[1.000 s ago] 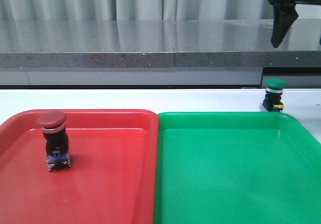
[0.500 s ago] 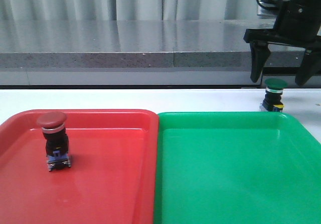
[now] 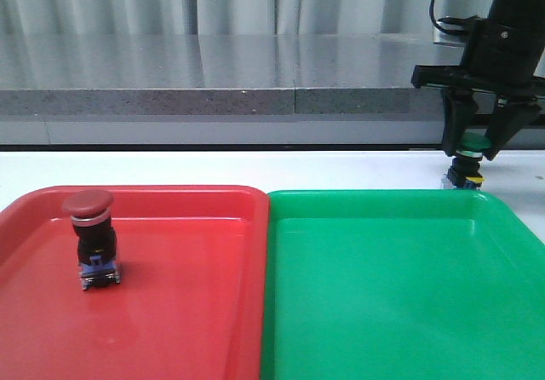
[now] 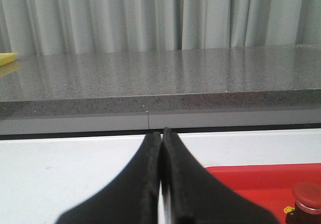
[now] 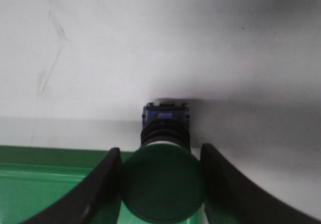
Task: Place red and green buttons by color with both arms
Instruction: 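Close the right gripper on the green button and lift it, then lower the green button into the green tray with the right gripper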
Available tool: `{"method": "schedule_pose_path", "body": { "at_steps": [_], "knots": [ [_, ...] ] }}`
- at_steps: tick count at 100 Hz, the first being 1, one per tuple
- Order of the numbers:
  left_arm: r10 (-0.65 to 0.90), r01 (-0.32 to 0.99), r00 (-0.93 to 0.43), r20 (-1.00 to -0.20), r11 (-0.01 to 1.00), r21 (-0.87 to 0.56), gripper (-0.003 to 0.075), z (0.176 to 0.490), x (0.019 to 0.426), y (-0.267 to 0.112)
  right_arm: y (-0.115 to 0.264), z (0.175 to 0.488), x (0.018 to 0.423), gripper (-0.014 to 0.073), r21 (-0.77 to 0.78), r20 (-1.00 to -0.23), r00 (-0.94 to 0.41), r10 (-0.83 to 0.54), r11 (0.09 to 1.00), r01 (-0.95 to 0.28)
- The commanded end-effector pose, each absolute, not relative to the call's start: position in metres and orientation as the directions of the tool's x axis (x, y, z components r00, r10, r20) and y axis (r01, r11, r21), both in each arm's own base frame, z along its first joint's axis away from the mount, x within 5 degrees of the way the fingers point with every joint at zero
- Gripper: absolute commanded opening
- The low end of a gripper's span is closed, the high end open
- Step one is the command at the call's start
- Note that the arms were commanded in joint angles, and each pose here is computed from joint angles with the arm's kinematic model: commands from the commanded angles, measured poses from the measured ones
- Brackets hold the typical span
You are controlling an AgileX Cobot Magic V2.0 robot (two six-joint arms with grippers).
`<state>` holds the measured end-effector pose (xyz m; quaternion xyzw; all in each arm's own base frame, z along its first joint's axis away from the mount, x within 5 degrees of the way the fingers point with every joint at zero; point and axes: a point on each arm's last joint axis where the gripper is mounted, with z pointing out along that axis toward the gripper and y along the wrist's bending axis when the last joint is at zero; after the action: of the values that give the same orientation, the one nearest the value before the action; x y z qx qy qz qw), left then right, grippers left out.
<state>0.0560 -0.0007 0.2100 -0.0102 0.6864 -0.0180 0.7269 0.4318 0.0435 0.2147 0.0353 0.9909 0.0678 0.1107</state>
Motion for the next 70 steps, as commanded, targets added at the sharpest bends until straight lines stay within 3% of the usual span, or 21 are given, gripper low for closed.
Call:
{"method": "schedule_pose_path", "body": {
  "at_steps": [1,20,43,70],
  "knots": [
    [-0.049,0.009,0.155,-0.987,0.999,-0.048,-0.0020,0.215,0.053,0.000,0.044,0.250,0.431,0.0182,0.163,-0.321,-0.943,0.088,0.986,0.037],
    [-0.049,0.009,0.155,-0.987,0.999,-0.048,-0.0020,0.215,0.053,0.000,0.044,0.266,0.428,0.0144,0.167,-0.351,-0.932,0.088,0.985,0.030],
    [-0.049,0.009,0.155,-0.987,0.999,-0.048,-0.0020,0.215,0.053,0.000,0.043,0.319,0.410,0.0144,0.183,-0.436,-0.895,0.096,0.983,0.017],
    [-0.049,0.009,0.155,-0.987,0.999,-0.048,-0.0020,0.215,0.053,0.000,0.043,0.354,0.376,0.0144,0.222,-0.413,-0.895,0.169,0.972,0.082]
  ]
}}
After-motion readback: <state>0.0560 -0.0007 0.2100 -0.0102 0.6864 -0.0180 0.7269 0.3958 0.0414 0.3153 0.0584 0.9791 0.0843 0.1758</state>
